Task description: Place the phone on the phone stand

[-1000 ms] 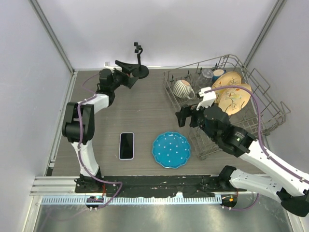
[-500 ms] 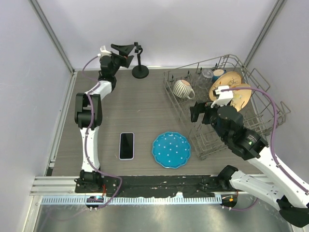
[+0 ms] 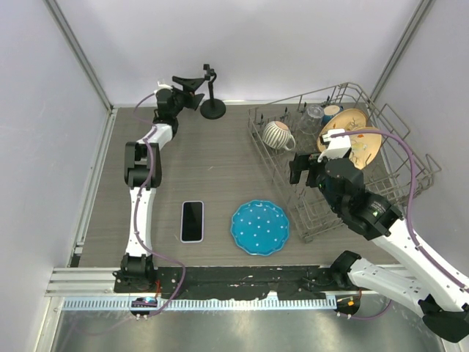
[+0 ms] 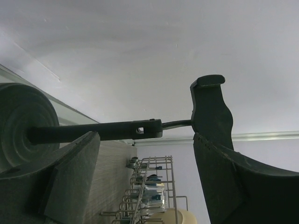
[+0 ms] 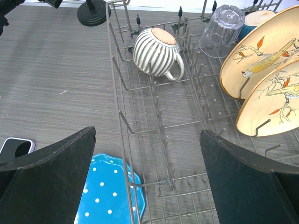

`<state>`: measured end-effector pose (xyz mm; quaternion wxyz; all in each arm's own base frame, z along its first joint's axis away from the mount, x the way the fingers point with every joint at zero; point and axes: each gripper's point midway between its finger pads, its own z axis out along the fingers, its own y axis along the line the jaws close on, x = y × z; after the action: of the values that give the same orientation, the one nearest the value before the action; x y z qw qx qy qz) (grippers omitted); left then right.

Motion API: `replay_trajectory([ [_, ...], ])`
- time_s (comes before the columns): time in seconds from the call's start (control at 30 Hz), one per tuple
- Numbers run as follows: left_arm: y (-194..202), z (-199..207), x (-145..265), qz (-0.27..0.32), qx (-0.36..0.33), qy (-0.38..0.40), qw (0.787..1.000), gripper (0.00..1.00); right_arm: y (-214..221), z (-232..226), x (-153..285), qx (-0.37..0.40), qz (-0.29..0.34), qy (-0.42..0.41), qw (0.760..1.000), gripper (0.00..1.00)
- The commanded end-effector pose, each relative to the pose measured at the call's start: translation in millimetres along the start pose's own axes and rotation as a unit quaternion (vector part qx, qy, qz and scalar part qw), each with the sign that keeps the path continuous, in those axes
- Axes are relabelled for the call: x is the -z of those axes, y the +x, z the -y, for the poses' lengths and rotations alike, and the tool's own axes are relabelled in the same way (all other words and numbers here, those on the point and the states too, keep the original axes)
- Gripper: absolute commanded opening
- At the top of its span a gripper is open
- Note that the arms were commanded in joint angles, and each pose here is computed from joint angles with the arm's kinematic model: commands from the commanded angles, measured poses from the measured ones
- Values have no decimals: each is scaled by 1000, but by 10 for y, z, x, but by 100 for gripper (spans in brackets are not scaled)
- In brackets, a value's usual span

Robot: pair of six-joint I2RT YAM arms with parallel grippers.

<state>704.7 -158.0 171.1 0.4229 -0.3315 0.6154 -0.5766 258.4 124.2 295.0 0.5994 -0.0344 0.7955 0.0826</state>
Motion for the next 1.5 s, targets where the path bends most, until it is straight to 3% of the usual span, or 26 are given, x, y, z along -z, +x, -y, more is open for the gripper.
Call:
replay_trajectory([
  [0.0,9,434,-36,-20,-7,50,999,89,-231,4,21,-17,32,5,999,99],
  [0.17,-13,505,1,-14,1,59,998,96,-214,-6,8,-17,30,4,999,99],
  [0.27,-60,553,50,2,20,62,998,87,-218,-3,5,-16,30,5,999,99],
  [0.4,-94,667,73,8,30,69,997,85,-216,4,1,-15,29,6,999,99],
  [0.57,-120,860,132,19,22,77,997,97,-222,11,19,-15,32,5,999,99],
  [0.73,-180,995,208,41,17,91,995,100,-205,11,27,-15,32,4,999,99],
  [1.0,74,1040,67,-7,1,82,997,100,-231,15,39,-19,38,2,999,99],
  [1.37,241,932,-27,-23,4,73,997,98,-222,26,50,-19,40,2,999,99],
  [1.47,257,932,-35,-23,0,70,997,91,-220,27,44,-18,41,3,999,99],
])
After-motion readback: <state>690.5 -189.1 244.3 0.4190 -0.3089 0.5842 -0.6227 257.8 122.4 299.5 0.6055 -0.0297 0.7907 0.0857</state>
